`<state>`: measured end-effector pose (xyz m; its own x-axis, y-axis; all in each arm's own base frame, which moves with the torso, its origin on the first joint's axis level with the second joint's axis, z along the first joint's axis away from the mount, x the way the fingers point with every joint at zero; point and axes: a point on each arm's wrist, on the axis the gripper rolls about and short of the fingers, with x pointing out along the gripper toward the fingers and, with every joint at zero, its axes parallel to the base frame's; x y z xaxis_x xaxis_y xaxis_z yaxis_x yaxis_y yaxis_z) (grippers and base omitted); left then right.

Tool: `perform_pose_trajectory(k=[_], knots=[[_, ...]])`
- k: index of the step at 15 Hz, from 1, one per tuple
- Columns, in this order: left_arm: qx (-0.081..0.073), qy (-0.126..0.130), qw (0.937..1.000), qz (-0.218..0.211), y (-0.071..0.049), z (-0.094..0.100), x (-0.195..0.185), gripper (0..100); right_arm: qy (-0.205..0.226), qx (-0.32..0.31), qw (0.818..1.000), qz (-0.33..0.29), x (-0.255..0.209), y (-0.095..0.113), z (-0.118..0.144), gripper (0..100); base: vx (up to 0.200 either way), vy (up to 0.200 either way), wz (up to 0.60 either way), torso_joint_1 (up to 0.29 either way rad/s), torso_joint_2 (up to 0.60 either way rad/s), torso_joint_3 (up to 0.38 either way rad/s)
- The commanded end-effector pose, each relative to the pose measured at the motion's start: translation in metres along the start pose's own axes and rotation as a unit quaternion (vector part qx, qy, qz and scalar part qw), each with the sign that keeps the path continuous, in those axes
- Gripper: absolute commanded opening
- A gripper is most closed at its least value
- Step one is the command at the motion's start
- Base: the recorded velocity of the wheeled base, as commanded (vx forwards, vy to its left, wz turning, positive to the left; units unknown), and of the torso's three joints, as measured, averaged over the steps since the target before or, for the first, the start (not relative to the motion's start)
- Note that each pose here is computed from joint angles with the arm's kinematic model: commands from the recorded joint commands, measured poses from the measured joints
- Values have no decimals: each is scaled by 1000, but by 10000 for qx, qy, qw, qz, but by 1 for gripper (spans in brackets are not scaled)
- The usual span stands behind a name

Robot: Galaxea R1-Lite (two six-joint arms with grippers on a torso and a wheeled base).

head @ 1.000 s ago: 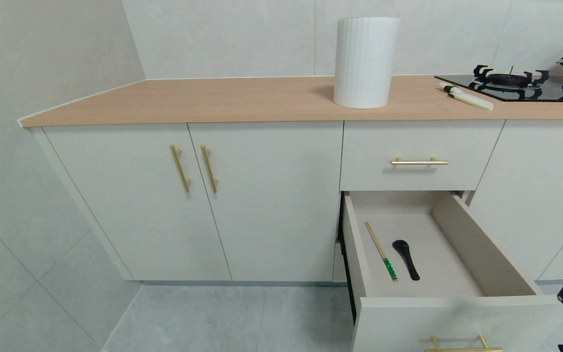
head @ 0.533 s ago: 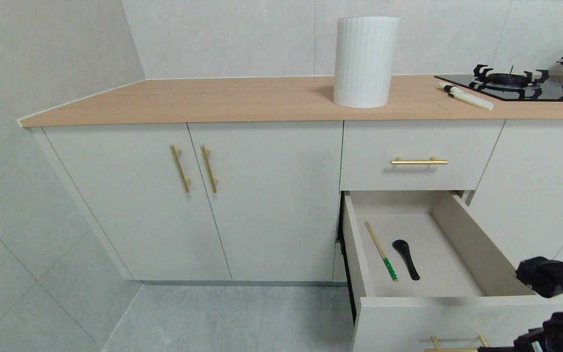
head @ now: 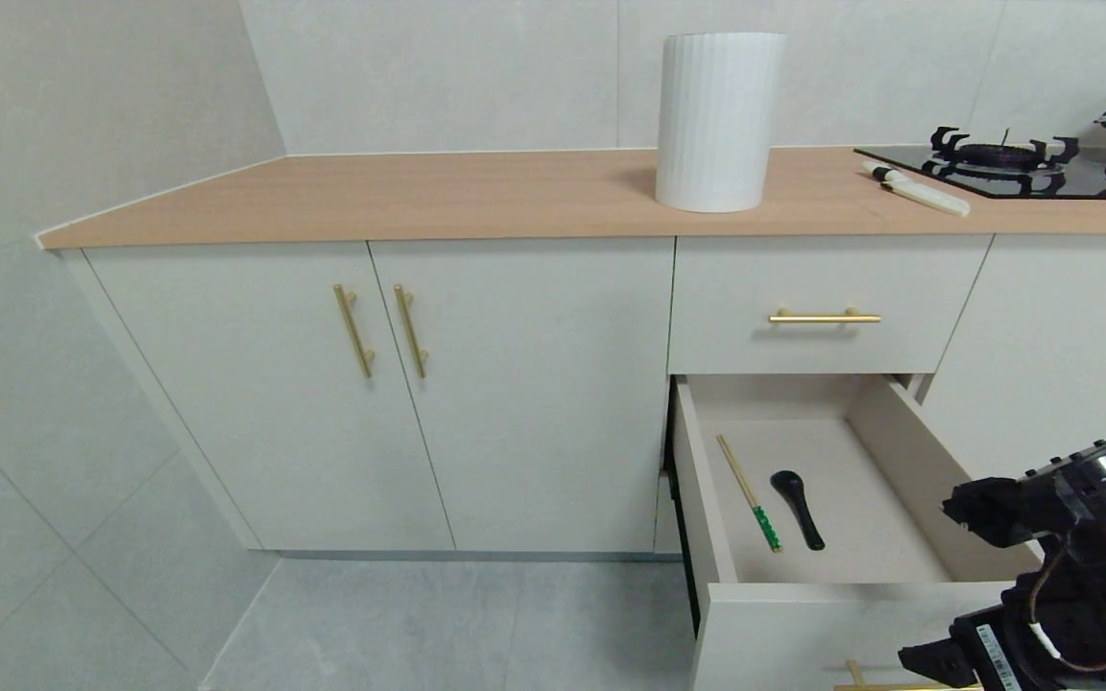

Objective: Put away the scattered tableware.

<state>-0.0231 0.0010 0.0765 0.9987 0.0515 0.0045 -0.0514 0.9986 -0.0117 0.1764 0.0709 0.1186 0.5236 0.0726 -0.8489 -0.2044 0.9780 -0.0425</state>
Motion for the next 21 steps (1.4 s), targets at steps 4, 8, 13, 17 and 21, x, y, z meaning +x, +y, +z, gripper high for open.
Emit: perform_pose_trajectory(k=[4, 8, 13, 17, 21], knots=[[-4, -1, 10000, 3, 0, 0, 0, 100, 395, 378, 9982, -237, 26, 4, 8, 100, 0, 0, 0, 0, 0, 0], [-4, -1, 10000, 3, 0, 0, 0, 100, 300, 537, 9978, -239, 35, 6, 12, 100, 0, 0, 0, 0, 0, 0], [-4, -1, 10000, 3, 0, 0, 0, 100, 135, 821, 9953, -486, 54, 8, 19, 100, 0, 0, 0, 0, 0, 0], [-4, -1, 10000, 3, 0, 0, 0, 100, -143, 979, 9942, -429, 52, 10, 30, 100, 0, 0, 0, 0, 0, 0], [-4, -1, 10000, 3, 0, 0, 0, 100, -169, 1015, 9937, -439, 63, 11, 45, 100, 0, 0, 0, 0, 0, 0]])
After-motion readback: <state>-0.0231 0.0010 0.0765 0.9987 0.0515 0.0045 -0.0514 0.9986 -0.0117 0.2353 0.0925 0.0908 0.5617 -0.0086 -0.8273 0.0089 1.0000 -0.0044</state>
